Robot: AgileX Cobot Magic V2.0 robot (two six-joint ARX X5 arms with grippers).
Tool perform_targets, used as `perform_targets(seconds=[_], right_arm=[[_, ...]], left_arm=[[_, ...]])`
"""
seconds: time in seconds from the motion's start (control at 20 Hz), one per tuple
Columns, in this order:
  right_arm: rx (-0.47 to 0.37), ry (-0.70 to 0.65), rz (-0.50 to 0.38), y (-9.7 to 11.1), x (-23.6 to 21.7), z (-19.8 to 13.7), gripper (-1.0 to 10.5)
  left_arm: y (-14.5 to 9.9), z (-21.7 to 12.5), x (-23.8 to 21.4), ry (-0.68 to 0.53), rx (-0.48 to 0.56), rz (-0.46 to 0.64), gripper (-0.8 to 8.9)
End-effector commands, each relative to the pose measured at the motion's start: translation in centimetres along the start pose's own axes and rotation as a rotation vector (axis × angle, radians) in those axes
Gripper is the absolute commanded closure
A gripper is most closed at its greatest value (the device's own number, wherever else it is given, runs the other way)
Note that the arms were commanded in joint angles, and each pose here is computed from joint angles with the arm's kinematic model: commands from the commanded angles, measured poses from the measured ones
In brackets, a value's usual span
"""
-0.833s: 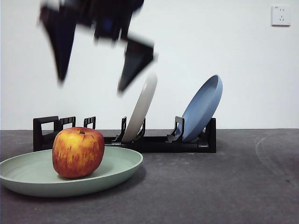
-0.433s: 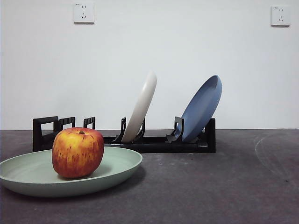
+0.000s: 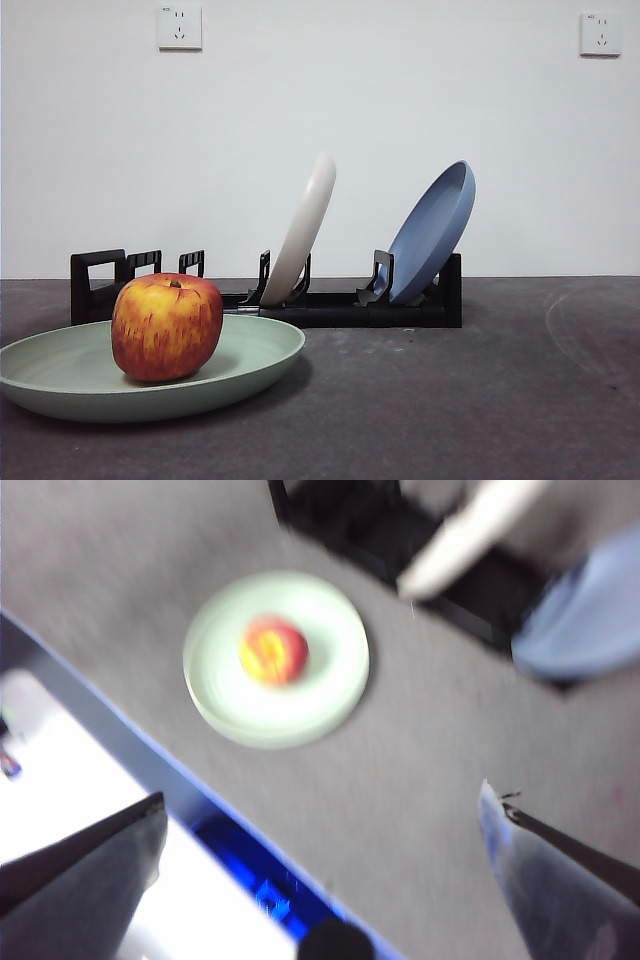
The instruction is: Take the green plate from the plate rack,put the plate on the table,take the apple from the table,put the apple in the plate
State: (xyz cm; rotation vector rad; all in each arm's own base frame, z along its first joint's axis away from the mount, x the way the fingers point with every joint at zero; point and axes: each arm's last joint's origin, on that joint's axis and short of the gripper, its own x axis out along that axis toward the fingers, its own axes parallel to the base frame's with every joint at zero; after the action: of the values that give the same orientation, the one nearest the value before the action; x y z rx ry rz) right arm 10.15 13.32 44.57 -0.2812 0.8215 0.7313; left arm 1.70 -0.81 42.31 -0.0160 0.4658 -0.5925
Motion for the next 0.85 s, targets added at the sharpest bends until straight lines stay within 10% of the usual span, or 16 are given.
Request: perform_targets(seconds=[0.05, 0.35, 0.5, 0.85], right_arm=[[0.024, 0.061, -0.015, -0.4, 0.4, -2.7, 3.5], [0.076, 0.036, -0.082, -1.5, -0.6, -7.8, 3.6], [0.088, -0.013, -0.093, -1.8, -1.8, -8.6, 9.3], [0.102, -0.038, -0.087, -1.9, -2.4, -9.1, 9.6]], left_arm=[[-0.8, 0.0, 1.7, -0.007, -0.030, -0.016, 5.02], [-2.7, -1.4, 6.9, 0.161, -0.026, 0.008, 5.03], [-3.6, -1.3, 8.8, 0.228, 0.003, 0.036, 8.30], [-5.0, -1.2, 11.0, 0.283, 0.044, 0.038, 8.22]])
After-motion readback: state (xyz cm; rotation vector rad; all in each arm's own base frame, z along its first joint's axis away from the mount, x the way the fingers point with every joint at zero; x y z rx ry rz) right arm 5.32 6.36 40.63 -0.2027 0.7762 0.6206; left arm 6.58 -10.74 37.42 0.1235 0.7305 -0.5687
